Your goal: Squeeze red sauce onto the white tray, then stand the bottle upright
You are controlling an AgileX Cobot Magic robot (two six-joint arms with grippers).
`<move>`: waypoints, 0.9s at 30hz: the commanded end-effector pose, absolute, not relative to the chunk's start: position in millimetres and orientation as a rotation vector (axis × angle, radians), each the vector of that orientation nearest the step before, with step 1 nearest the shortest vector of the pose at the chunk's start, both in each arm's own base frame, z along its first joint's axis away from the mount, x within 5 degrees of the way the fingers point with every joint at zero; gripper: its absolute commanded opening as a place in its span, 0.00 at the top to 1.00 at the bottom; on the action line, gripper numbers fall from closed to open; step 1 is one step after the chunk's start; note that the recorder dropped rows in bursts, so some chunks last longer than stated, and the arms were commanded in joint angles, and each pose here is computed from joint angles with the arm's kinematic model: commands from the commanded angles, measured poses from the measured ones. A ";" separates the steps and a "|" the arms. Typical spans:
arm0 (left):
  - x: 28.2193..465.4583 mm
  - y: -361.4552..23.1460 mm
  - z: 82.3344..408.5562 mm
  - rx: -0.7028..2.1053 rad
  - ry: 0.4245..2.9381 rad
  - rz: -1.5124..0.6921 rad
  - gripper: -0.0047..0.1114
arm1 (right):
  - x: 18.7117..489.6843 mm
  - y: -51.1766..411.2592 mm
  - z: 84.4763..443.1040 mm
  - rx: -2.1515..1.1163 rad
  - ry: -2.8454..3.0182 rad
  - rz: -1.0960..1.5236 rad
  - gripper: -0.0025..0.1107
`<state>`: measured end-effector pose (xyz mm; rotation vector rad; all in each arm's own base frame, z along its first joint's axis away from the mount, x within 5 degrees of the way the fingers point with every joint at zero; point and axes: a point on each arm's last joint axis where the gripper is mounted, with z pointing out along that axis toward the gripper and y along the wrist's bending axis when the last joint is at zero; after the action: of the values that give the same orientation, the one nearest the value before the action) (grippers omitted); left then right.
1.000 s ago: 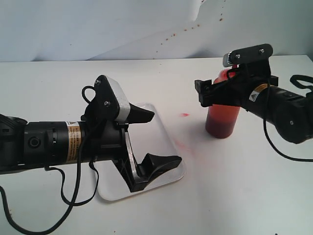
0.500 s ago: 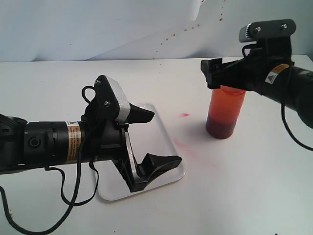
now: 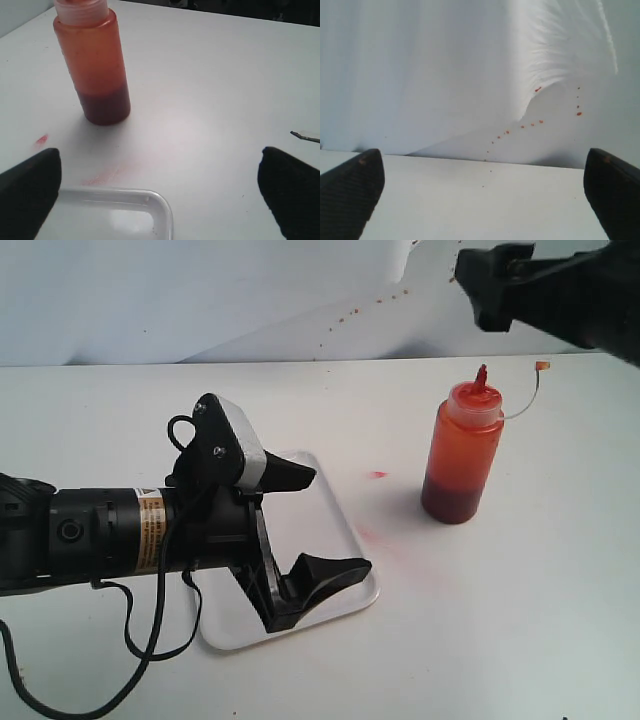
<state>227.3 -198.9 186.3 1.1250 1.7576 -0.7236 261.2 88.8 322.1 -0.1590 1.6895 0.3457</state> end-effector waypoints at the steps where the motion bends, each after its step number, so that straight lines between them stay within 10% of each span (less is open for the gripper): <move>1: 227.9 -198.3 189.1 1.112 1.753 -0.720 0.06 | 231.1 78.8 347.9 -0.168 1.673 0.344 0.05; 22: 196.5 -175.6 283.7 0.954 1.506 -0.721 0.06 | 118.9 36.7 399.9 -0.276 1.560 0.177 0.06; 27: 184.8 -159.1 307.7 0.885 1.491 -0.633 0.06 | 109.7 28.1 398.1 -0.339 1.578 0.031 0.28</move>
<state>189.8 -168.2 295.6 0.9400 1.4872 -0.6741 114.5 32.6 398.6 -0.3066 1.5726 0.1070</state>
